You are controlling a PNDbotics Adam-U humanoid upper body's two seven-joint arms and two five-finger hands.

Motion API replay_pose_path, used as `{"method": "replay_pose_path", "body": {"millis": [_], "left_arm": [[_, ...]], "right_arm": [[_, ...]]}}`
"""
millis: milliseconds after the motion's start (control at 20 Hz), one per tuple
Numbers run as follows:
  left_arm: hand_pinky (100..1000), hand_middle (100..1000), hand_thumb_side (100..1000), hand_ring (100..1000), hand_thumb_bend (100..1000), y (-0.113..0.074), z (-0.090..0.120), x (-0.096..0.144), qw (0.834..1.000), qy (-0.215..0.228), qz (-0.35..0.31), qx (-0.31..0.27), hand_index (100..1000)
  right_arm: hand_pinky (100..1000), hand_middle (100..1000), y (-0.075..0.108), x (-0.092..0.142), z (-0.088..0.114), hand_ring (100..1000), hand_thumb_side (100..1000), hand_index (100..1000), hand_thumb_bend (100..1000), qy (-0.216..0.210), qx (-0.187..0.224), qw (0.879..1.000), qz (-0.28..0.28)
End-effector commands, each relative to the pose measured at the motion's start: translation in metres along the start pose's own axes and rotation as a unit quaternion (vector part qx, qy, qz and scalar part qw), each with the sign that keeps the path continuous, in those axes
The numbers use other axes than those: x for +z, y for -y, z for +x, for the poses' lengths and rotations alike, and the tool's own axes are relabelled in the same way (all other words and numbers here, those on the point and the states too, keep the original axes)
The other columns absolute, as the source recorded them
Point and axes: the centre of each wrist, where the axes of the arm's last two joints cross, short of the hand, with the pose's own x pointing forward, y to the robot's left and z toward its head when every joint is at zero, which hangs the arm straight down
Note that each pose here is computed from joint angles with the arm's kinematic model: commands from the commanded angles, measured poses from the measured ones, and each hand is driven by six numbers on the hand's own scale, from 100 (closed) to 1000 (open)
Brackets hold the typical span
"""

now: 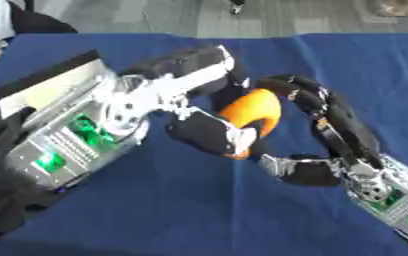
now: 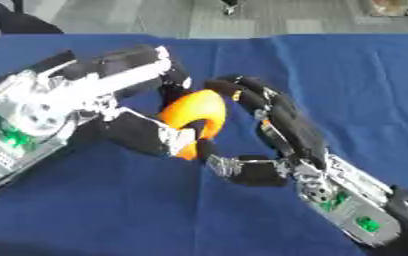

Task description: Pick up the objects with one hand, pass them to the other hand, and then place them into the box on the other side of the table.

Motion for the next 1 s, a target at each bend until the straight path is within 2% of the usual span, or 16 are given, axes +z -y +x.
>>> {"method": "replay_pose_path", "body": {"millis": [50, 400, 650, 700, 750, 1000], "left_arm": [[676, 365, 246, 520, 100, -0.007, -0.005, 0.003, 0.999, -0.020, 0.011, -0.034, 415], [673, 371, 250, 525, 100, -0.009, -0.012, 0.005, 0.995, -0.052, 0.011, -0.079, 413], [676, 369, 248, 524, 100, -0.021, -0.016, 0.019, 0.994, -0.064, 0.025, -0.088, 413], [676, 368, 347, 521, 100, -0.025, -0.016, 0.025, 0.994, -0.066, 0.032, -0.086, 413], [676, 366, 246, 521, 100, -0.030, -0.017, 0.031, 0.993, -0.069, 0.039, -0.083, 413], [677, 361, 244, 512, 100, -0.049, -0.040, 0.054, 0.990, -0.101, 0.076, -0.058, 414]], "right_arm": [[828, 812, 0.006, -0.001, -0.001, 801, 540, 909, 767, 0.000, 0.023, 1.000, -0.002], [831, 818, 0.005, 0.001, -0.001, 806, 551, 914, 768, -0.004, 0.031, 1.000, -0.002], [833, 819, 0.005, 0.003, -0.002, 808, 540, 913, 768, -0.008, 0.038, 0.999, 0.003], [834, 820, 0.005, 0.003, -0.002, 809, 532, 913, 768, -0.008, 0.039, 0.999, 0.004], [834, 820, 0.005, 0.004, -0.002, 809, 536, 913, 769, -0.009, 0.041, 0.999, 0.005], [833, 818, 0.006, 0.006, -0.003, 809, 526, 911, 771, -0.012, 0.045, 0.999, 0.006]]}}
